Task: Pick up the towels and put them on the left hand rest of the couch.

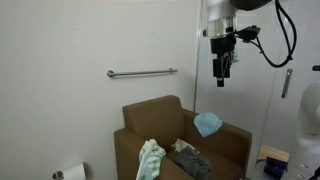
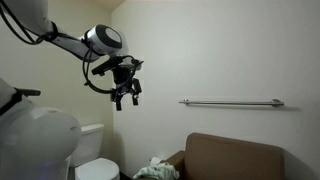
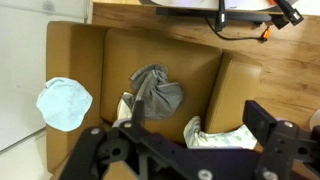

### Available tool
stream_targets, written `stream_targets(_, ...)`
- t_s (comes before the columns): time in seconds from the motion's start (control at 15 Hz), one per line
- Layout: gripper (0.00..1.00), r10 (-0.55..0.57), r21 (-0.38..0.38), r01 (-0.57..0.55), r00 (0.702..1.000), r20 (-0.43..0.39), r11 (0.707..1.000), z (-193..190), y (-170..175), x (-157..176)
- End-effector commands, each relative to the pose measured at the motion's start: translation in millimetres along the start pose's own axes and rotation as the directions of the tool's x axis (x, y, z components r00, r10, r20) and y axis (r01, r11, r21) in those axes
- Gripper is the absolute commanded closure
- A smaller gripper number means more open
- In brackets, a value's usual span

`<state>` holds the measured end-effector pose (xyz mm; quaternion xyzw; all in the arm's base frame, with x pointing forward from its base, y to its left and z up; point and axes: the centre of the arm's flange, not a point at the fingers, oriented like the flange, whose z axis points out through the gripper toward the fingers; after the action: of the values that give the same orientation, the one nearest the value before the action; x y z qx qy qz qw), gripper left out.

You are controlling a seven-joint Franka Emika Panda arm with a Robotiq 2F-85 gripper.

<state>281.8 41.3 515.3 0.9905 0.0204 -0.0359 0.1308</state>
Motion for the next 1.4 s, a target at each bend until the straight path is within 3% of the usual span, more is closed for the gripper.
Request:
stream_targets(0.0, 0.0, 0.0, 0.0, 0.0, 1.0, 0.0, 1.0, 0.0, 0.0, 0.0)
stream_targets(1.33, 0.0, -0.019, 0.009, 0.019, 1.0, -0.003, 1.0, 1.1, 4.2, -0.3)
